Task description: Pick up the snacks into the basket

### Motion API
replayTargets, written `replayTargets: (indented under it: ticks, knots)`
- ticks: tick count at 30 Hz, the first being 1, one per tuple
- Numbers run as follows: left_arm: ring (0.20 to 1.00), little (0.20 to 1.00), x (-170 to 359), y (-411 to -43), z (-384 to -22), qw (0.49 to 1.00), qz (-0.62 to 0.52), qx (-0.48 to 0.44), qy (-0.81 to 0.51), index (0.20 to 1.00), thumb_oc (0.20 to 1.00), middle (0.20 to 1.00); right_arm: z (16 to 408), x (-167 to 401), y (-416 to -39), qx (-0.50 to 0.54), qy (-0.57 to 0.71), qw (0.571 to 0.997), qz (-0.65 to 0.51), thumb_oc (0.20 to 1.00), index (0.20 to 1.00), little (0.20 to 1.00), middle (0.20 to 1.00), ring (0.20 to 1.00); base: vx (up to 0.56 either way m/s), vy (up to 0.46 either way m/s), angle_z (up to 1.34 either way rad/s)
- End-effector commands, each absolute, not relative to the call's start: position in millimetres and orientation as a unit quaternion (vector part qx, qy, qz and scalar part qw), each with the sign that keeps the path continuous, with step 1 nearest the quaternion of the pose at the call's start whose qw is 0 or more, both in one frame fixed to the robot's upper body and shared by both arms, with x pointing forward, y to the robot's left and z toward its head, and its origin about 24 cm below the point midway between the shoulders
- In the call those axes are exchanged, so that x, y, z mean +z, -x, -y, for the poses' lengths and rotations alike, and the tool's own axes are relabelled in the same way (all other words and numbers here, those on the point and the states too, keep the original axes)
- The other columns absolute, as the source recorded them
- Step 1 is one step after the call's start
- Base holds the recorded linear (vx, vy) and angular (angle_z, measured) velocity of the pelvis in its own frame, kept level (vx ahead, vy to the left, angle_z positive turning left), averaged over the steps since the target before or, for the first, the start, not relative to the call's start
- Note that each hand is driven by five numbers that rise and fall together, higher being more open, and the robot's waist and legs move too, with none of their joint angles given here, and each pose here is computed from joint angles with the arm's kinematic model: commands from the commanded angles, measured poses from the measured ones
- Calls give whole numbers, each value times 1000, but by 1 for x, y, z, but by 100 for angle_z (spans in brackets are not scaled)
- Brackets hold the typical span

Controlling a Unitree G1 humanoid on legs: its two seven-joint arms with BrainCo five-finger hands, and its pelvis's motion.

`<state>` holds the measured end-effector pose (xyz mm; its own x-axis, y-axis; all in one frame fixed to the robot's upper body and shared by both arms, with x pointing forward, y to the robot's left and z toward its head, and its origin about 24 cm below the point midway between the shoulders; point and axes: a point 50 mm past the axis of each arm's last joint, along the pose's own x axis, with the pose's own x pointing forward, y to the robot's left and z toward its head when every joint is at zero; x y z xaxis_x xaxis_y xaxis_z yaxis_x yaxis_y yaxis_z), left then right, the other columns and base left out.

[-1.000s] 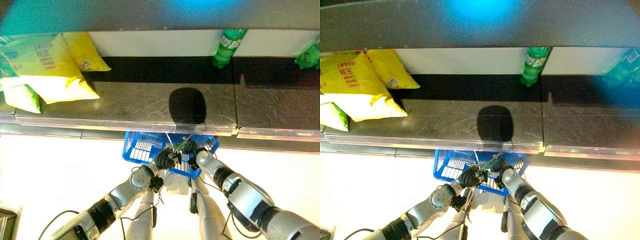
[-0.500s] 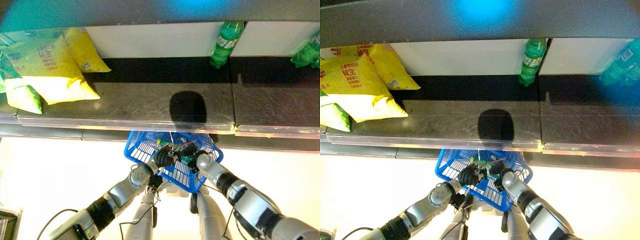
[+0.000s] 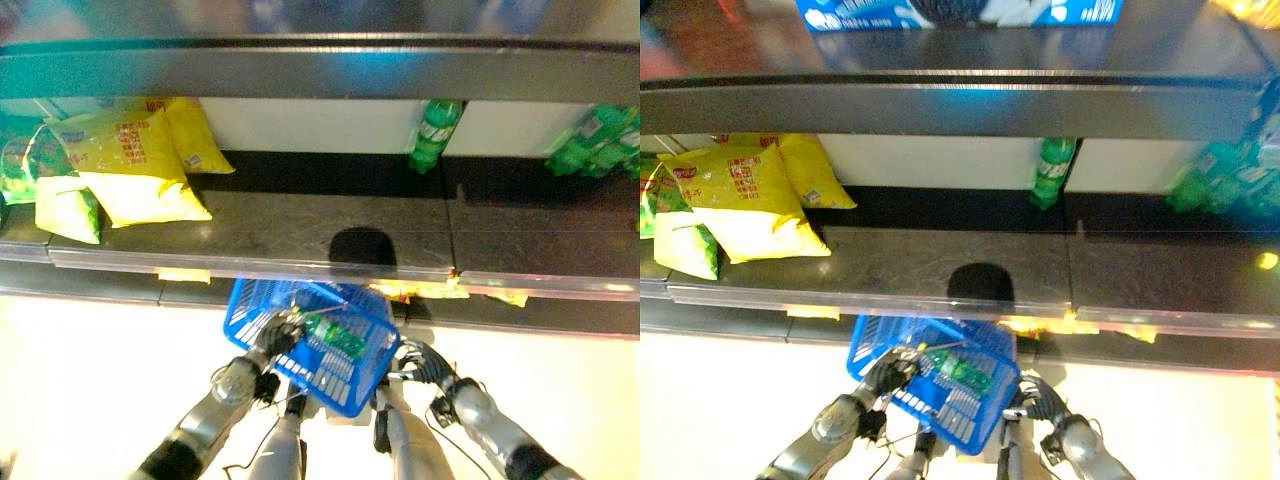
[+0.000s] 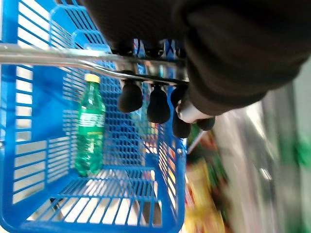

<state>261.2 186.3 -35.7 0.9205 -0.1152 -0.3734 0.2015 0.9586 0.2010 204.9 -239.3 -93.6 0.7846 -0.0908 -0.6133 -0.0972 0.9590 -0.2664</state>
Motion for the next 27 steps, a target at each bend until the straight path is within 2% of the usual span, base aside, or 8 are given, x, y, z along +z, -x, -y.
replayTargets:
  ticks: [1,5,13,20,27]
  knots:
    - [200,200,-32,-252,-199,978,-143,-78,-133,200,200,200,257,-104,-181,-49,109,930,-349,1000,1000,1000,1000,1000,94,-90,97]
    - [200,200,-56,-229,-230,970,-200,0,-134,200,200,200,262,-108,-173,-83,85,926,-357,1000,1000,1000,1000,1000,-19,-169,38]
    - [200,200,-70,-219,-242,965,-230,67,-103,200,200,200,271,-96,-186,-79,114,934,-330,1000,1000,1000,1000,1000,-118,-96,68]
    - [200,200,-78,-209,-250,958,-254,89,-99,200,200,200,269,-100,-179,-80,118,929,-342,1000,1000,1000,1000,1000,-59,-19,111]
    - [200,200,-80,-198,-263,952,-265,103,-112,200,200,200,267,-103,-177,-76,125,924,-352,1000,1000,1000,1000,1000,134,160,108]
